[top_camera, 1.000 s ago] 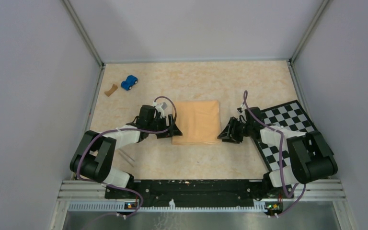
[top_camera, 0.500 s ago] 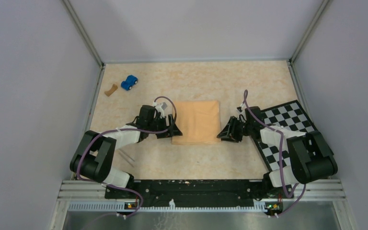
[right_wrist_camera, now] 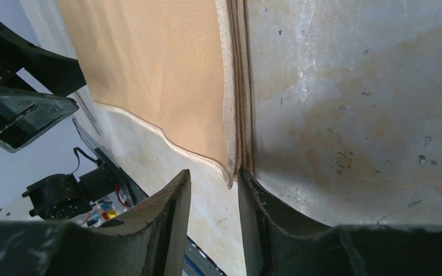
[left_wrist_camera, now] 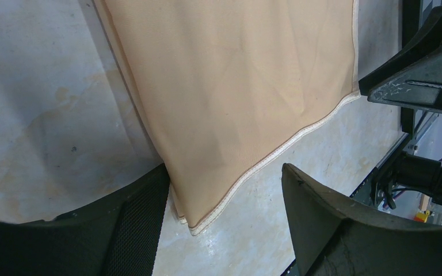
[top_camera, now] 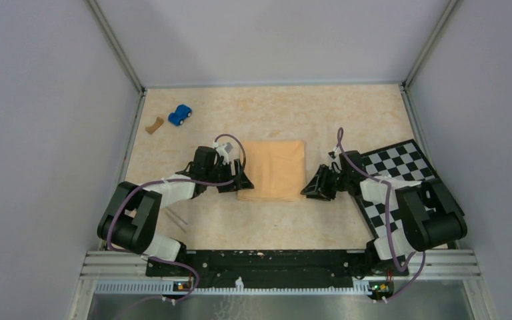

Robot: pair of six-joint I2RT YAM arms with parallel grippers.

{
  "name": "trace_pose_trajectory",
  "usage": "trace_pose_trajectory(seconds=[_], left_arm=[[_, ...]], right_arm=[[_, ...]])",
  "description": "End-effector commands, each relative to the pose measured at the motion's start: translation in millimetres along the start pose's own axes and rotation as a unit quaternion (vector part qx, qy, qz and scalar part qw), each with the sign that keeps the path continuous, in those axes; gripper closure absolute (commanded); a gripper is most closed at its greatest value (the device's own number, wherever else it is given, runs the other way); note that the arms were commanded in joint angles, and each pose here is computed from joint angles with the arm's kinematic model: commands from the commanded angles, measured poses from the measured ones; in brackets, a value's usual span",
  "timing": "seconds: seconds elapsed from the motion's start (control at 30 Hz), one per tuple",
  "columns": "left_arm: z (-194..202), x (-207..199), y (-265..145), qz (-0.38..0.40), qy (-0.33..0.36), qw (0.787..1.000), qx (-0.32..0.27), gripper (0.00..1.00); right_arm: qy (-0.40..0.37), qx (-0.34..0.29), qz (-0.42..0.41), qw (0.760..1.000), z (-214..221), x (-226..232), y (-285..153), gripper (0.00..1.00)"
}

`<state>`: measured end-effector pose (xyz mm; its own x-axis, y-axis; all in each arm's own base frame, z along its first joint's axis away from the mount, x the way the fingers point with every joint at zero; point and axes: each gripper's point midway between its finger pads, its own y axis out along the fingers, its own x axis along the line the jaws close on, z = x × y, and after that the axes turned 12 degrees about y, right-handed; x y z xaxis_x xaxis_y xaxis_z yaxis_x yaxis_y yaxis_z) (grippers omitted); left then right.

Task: Fold the napkin into a case and place the utensils inside
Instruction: Pick up the top corner of the square-folded napkin from the center of the board.

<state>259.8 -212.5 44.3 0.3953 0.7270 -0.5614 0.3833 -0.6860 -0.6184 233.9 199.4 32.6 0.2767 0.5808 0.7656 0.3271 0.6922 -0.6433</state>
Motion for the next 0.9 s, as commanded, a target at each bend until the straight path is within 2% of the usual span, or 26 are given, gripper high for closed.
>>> trace_pose_trajectory(seconds=[0.0,0.17,0.37,0.87], left_arm=[[13,4,2,-0.007,-0.005,1.0,0.016,0.23],[13,5,2,-0.006,-0.006,1.0,0.015,0.23],[14,5,2,-0.007,-0.006,1.0,0.016,0.23],[17,6,3,-0.006,-0.008,1.0,0.018,0.23]], right_arm=[[-0.009,-0.002,-0.01,1.0,0,5,3,0.63],[-0.012,0.0,-0.016,1.0,0,9,2,0.62],[-0.024,-0.002,-0.023,0.999,0,22,-2,0.68],[-0.033,-0.007,-0.015,0.999,-1,30,-7,0.67]])
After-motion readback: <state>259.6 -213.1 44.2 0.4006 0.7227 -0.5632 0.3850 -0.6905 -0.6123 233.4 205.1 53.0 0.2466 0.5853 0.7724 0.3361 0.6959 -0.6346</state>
